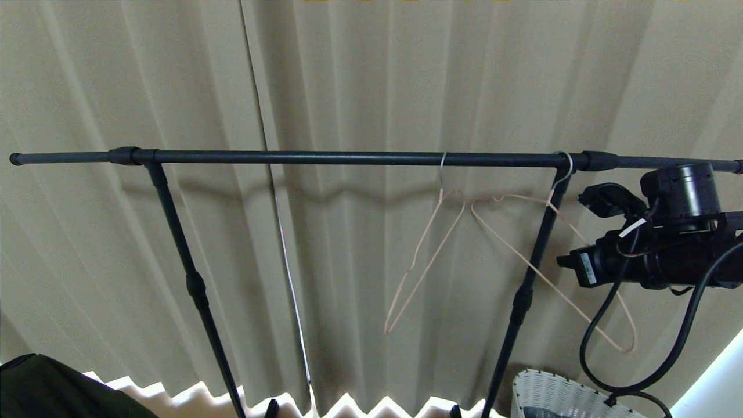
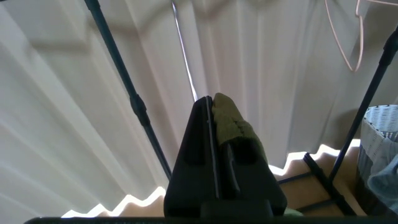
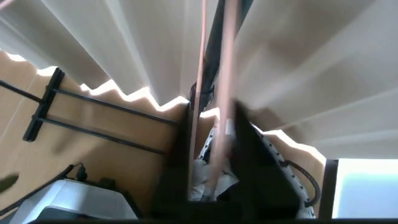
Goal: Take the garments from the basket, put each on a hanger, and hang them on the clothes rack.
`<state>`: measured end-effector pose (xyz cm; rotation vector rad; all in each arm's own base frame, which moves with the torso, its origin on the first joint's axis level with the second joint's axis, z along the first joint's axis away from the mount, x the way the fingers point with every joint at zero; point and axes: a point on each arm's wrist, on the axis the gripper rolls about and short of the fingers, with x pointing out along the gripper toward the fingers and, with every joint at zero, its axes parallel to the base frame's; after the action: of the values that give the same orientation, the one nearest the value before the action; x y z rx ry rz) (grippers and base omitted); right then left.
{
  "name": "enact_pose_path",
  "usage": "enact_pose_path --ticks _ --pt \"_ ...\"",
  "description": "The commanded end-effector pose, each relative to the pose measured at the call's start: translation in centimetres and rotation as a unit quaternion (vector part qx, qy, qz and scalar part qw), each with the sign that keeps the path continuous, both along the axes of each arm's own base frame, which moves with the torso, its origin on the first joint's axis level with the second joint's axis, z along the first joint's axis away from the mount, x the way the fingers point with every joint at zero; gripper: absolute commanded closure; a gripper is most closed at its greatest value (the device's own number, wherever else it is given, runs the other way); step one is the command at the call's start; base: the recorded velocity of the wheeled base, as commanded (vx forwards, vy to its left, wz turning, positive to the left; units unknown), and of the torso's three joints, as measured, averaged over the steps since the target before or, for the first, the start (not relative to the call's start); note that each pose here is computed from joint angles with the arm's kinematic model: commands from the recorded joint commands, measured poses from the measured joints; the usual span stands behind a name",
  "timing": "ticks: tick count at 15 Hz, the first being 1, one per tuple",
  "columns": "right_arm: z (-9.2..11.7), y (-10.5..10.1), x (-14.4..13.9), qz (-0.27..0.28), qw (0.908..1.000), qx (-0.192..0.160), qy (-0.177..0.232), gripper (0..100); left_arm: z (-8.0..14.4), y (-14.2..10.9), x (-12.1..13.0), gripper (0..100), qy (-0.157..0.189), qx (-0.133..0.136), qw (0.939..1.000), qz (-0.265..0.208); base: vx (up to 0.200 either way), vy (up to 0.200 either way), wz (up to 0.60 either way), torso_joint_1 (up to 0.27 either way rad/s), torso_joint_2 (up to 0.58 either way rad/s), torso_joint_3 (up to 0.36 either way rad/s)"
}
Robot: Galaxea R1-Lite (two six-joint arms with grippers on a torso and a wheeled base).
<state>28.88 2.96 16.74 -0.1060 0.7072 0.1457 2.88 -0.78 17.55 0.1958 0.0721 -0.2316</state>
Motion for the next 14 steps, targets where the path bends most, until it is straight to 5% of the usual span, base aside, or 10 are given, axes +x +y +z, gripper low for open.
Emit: enact_pose_path --ticks 1,7,14 --pt "0.0 -0.1 0.0 -0.001 1.0 0.0 0.0 100 0.0 0.0 0.1 100 0.002 0.001 1.0 0.0 0.0 0.0 0.0 0.0 0.0 0.0" --pt "1.4 -0.3 -1.1 -0.005 0.9997 0.006 -0.021 100 0.0 0.0 0.1 100 0.001 0.0 1.0 0.0 0.0 0.0 0.0 0.0 0.0 0.0" --pt "3.3 -0.6 -5.8 -0.014 0.9976 0.028 -0.062 100 -0.1 0.0 0.1 100 0.002 0.001 1.0 0.0 0.0 0.0 0.0 0.0 0.0 0.0"
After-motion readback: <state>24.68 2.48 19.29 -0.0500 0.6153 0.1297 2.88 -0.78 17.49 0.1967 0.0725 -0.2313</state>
